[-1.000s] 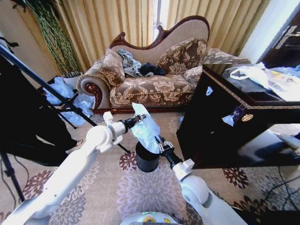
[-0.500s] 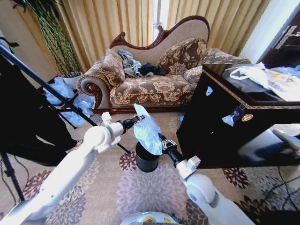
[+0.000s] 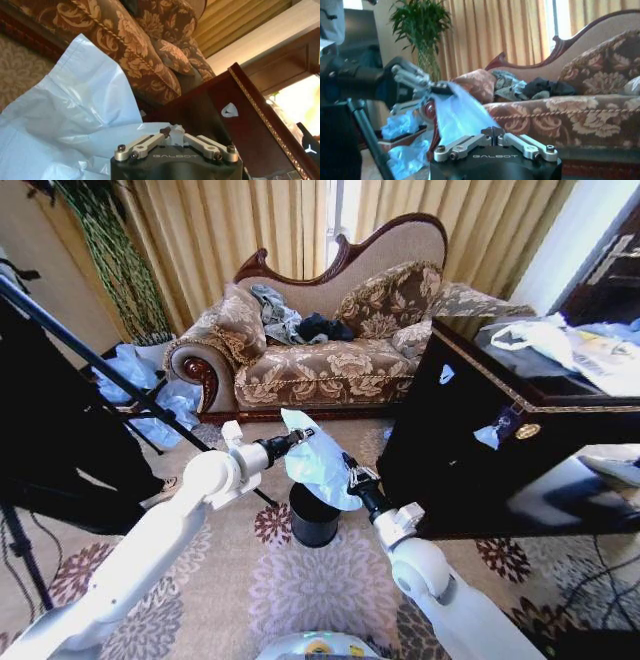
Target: Place a garbage bag over the trash bin.
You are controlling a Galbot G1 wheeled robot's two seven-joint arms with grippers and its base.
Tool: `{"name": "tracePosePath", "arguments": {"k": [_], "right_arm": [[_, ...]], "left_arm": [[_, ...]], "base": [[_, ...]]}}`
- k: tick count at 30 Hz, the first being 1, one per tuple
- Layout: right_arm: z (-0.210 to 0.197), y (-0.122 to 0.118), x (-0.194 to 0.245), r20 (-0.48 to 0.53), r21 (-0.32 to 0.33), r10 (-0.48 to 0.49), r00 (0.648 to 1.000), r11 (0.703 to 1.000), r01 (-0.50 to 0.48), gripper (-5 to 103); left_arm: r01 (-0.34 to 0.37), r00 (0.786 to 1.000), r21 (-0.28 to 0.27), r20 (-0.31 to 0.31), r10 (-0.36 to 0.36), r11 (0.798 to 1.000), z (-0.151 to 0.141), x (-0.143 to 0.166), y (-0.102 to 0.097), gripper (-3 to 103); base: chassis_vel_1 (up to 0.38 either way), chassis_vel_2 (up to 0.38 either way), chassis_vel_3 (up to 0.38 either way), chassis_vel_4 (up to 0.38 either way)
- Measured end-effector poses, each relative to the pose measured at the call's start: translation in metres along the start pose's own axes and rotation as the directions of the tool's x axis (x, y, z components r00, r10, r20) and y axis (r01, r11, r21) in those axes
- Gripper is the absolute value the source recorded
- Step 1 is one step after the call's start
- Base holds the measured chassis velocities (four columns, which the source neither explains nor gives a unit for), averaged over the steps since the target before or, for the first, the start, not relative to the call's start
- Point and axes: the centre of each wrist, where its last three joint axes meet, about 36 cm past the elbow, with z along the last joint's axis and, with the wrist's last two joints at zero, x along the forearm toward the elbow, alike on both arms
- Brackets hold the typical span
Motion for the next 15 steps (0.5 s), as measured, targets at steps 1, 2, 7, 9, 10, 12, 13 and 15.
{"name": "tracePosePath", "arguments": {"k": [1, 2, 7, 9, 10, 12, 13, 15], "right_arm": [[0.002, 0.002, 0.002, -0.008, -0.003, -0.007, 1.000, 1.000, 0.007, 0], [0.004, 0.006, 0.006, -0.019, -0.009, -0.020, 1.000, 1.000, 0.019, 0], [0.010, 0.018, 0.011, -0.037, -0.033, -0.053, 0.998, 0.998, 0.052, 0], [0.015, 0.027, 0.009, -0.044, -0.050, -0.071, 0.997, 0.996, 0.069, 0], [0.015, 0.027, 0.009, -0.044, -0.050, -0.071, 0.997, 0.996, 0.069, 0], [0.019, 0.032, 0.006, -0.043, -0.057, -0.076, 0.996, 0.996, 0.074, 0], [0.019, 0.032, 0.005, -0.040, -0.057, -0.076, 0.996, 0.996, 0.074, 0], [0.017, 0.031, 0.005, -0.036, -0.056, -0.073, 0.997, 0.996, 0.071, 0]], "left_arm": [[0.000, 1.000, 0.001, 0.005, 0.000, 1.000, 0.000, -0.001, 0.000, 0], [-0.002, 1.000, 0.003, 0.010, 0.002, 1.000, 0.000, -0.002, 0.000, 0], [-0.010, 1.000, 0.007, 0.012, 0.010, 1.000, 0.001, -0.004, 0.000, 0], [-0.011, 1.000, 0.008, 0.006, 0.011, 1.000, 0.003, -0.005, 0.000, 0], [-0.011, 1.000, 0.008, 0.006, 0.011, 1.000, 0.003, -0.005, 0.000, 0], [-0.010, 1.000, 0.006, -0.001, 0.010, 1.000, 0.004, -0.004, 0.000, 0], [-0.006, 1.000, 0.005, -0.005, 0.006, 1.000, 0.005, -0.004, 0.001, 0], [-0.002, 1.000, 0.003, -0.008, 0.002, 1.000, 0.005, -0.003, 0.002, 0]], "base": [[0.000, 0.000, 0.000, 0.000], [0.000, 0.000, 0.000, 0.000], [0.000, 0.000, 0.000, 0.000], [0.000, 0.000, 0.000, 0.000], [0.000, 0.000, 0.000, 0.000], [0.000, 0.000, 0.000, 0.000], [0.000, 0.000, 0.000, 0.000], [0.000, 0.000, 0.000, 0.000]]}}
